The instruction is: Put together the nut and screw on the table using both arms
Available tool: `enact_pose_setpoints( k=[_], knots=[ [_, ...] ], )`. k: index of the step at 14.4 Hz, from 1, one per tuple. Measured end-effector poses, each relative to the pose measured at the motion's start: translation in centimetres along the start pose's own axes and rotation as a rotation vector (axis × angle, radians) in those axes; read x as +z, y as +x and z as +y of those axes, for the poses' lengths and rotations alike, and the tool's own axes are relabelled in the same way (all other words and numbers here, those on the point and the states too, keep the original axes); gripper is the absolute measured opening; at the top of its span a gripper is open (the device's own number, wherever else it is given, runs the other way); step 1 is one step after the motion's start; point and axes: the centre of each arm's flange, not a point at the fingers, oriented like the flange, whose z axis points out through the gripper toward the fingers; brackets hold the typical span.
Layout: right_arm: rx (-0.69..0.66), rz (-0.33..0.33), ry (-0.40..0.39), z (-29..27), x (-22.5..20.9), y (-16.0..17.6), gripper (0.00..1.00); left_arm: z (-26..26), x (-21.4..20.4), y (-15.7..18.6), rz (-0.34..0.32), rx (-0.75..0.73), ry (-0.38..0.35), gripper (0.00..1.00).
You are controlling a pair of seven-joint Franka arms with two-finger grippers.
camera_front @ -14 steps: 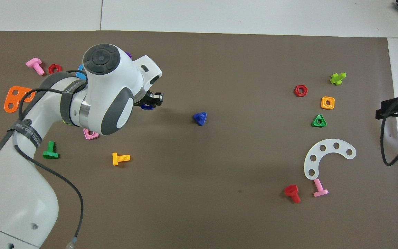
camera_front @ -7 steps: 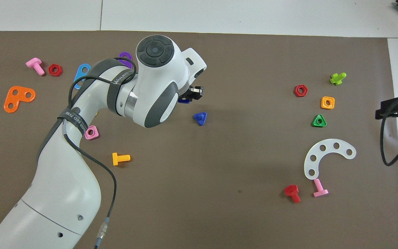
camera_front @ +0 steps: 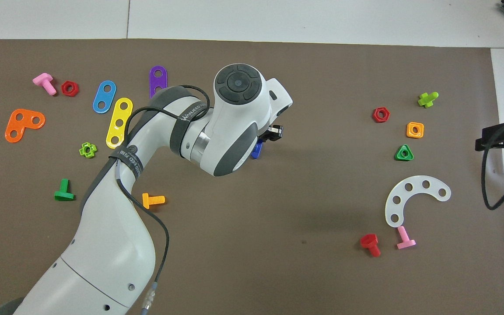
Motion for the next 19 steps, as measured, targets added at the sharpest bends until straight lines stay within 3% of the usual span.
enact_pose_setpoints(
  k=[6,19],
  knots=[
    [0.0,-0.001,0.0,0.0,0.0,0.0,1.0,0.4,2.7,-0.8,-0.049,0.007,0.02,0.47],
    [0.0,-0.001,0.0,0.0,0.0,0.0,1.0,-0.1,5.5,-1.5,-0.079,0.002,0.038,0.47]
  ],
)
